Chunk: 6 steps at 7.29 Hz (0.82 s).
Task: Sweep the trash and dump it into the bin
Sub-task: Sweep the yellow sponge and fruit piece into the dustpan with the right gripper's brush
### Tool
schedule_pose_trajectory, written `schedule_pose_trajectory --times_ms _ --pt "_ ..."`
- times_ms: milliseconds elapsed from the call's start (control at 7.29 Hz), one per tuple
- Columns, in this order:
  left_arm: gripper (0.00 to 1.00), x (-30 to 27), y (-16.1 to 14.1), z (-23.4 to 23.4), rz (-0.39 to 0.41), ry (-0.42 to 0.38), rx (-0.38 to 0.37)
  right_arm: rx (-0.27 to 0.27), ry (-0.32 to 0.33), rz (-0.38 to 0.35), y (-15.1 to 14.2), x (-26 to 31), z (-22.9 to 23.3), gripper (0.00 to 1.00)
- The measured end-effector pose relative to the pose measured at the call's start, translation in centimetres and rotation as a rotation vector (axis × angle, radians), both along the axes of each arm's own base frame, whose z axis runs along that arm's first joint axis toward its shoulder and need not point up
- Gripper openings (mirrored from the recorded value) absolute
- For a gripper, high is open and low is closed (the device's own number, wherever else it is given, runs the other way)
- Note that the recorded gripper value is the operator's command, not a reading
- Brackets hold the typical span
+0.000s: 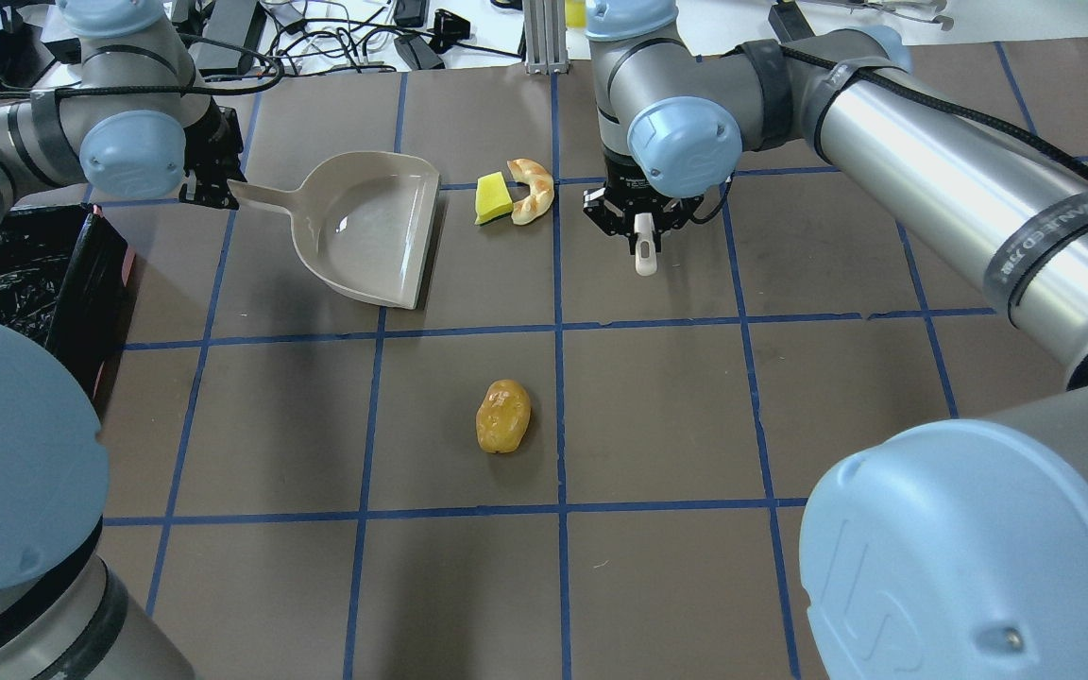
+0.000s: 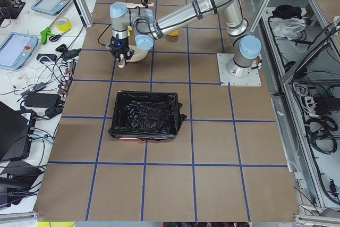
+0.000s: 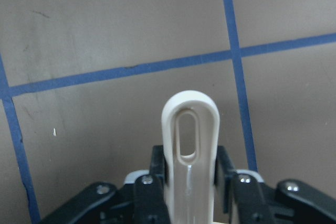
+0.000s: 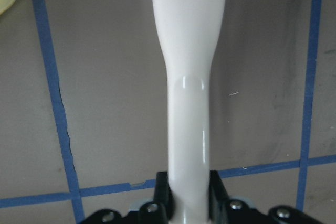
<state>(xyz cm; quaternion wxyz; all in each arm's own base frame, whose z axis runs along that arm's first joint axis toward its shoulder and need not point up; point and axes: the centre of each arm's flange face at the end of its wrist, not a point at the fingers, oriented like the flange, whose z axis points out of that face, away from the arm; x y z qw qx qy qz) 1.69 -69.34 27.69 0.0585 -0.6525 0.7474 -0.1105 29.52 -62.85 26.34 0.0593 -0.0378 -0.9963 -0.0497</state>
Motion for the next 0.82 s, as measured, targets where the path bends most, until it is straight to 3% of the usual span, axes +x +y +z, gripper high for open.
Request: schedule_pose_trajectory --times_ms 823 --pt "0.00 0.0 -0.8 -1.8 0.013 -0.007 0.011 -0.001 -0.038 -0.091 0.7 6.4 -1.6 0.00"
